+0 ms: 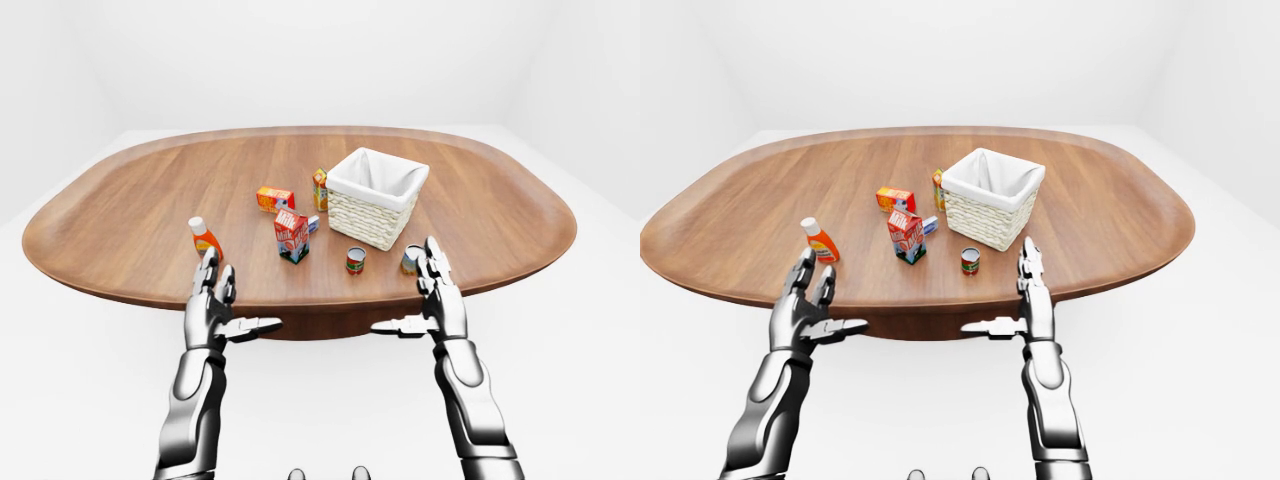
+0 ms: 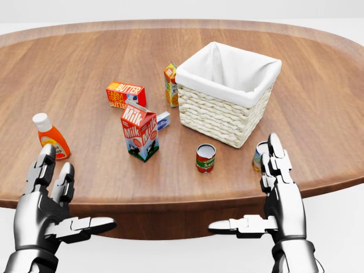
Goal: Pick up the alphabet soup, and put it in the basket.
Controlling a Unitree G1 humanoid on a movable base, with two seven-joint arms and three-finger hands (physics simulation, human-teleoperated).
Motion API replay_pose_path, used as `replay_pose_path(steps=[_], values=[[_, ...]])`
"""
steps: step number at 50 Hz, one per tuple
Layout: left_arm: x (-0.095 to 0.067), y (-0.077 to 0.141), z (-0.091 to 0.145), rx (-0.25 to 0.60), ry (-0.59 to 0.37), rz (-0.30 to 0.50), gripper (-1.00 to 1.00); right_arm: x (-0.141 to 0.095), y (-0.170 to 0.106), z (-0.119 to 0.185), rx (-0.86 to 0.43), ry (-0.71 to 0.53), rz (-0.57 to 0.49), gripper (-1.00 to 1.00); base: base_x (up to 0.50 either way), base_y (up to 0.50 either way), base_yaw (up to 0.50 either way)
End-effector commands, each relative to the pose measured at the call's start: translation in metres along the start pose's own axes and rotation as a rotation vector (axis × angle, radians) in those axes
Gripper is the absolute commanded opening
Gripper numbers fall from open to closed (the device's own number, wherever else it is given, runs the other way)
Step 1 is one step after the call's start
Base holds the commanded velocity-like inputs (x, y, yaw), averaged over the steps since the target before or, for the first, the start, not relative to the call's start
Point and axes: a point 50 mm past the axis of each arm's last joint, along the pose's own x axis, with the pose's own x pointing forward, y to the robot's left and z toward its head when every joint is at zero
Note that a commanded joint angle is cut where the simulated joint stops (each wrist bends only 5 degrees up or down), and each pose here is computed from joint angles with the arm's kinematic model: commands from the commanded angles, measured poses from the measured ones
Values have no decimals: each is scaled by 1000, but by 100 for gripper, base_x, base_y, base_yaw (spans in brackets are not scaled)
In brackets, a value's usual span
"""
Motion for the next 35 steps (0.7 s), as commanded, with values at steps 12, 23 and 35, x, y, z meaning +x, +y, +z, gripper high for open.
replay_pose_path(steps=[12,23,35], values=[[-1,-5,-5,7,16,-16,100,-5,-12,9,12,-55,-78,100,0,0,0],[-1,-5,-6,10,21,-13,100,-4,-10,9,27,-50,-60,100,0,-16,0],[0,-5,-10,18,38,-17,100,-3,-9,7,33,-43,-51,100,0,-19,0]])
